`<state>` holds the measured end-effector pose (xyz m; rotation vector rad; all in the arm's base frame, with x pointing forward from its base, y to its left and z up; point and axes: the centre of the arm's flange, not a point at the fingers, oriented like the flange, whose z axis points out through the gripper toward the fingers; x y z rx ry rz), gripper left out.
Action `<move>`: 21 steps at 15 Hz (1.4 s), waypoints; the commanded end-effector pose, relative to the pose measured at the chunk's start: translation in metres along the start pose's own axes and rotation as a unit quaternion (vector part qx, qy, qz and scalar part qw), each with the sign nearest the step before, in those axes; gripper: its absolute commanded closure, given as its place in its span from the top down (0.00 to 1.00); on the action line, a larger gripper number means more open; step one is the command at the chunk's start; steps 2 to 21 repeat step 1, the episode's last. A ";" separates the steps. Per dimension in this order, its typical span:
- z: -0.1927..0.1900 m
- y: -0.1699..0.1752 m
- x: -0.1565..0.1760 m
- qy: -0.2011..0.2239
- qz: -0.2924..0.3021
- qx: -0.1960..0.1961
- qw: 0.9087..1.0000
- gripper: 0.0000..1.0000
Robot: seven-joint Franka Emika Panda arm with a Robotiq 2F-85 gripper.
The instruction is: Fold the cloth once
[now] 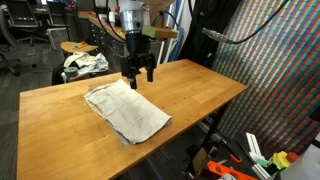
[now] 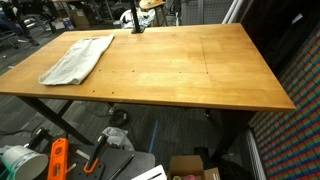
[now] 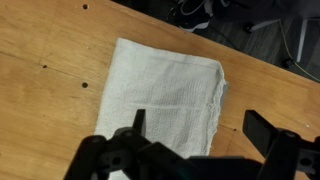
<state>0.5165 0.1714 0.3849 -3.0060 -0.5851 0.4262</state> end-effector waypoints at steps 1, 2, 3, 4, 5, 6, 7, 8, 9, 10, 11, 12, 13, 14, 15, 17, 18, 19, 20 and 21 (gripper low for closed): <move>0.002 0.001 0.000 -0.002 0.001 0.000 1.000 1.00; 0.002 0.001 0.000 -0.002 0.001 0.000 1.000 1.00; 0.002 0.001 0.000 -0.002 0.001 0.000 1.000 1.00; 0.002 0.001 0.000 -0.002 0.001 0.000 1.000 1.00; 0.002 0.001 0.000 -0.002 0.001 0.000 1.000 1.00; 0.002 0.001 0.000 -0.002 0.001 0.000 1.000 1.00; 0.002 0.001 0.000 -0.002 0.001 0.000 1.000 1.00; 0.002 0.001 0.000 -0.002 0.001 0.000 1.000 1.00; 0.002 0.001 0.000 -0.002 0.001 0.000 1.000 1.00; 0.002 0.001 0.000 -0.002 0.001 0.000 1.000 1.00; 0.002 0.001 0.000 -0.002 0.001 0.000 1.000 1.00; 0.002 0.001 0.000 -0.002 0.001 0.000 1.000 1.00; 0.002 0.001 0.000 -0.002 0.001 0.000 1.000 1.00; 0.002 0.001 0.000 -0.002 0.001 0.000 1.000 1.00; 0.002 0.001 0.000 -0.002 0.001 0.000 1.000 1.00; 0.002 0.001 0.000 -0.002 0.001 0.000 1.000 1.00; 0.002 0.001 0.000 -0.002 0.001 0.000 1.000 1.00; 0.002 0.001 0.000 -0.002 0.001 0.000 1.000 1.00; 0.002 0.001 0.000 -0.002 0.001 0.000 1.000 1.00; 0.002 0.001 0.000 -0.002 0.001 0.000 1.000 1.00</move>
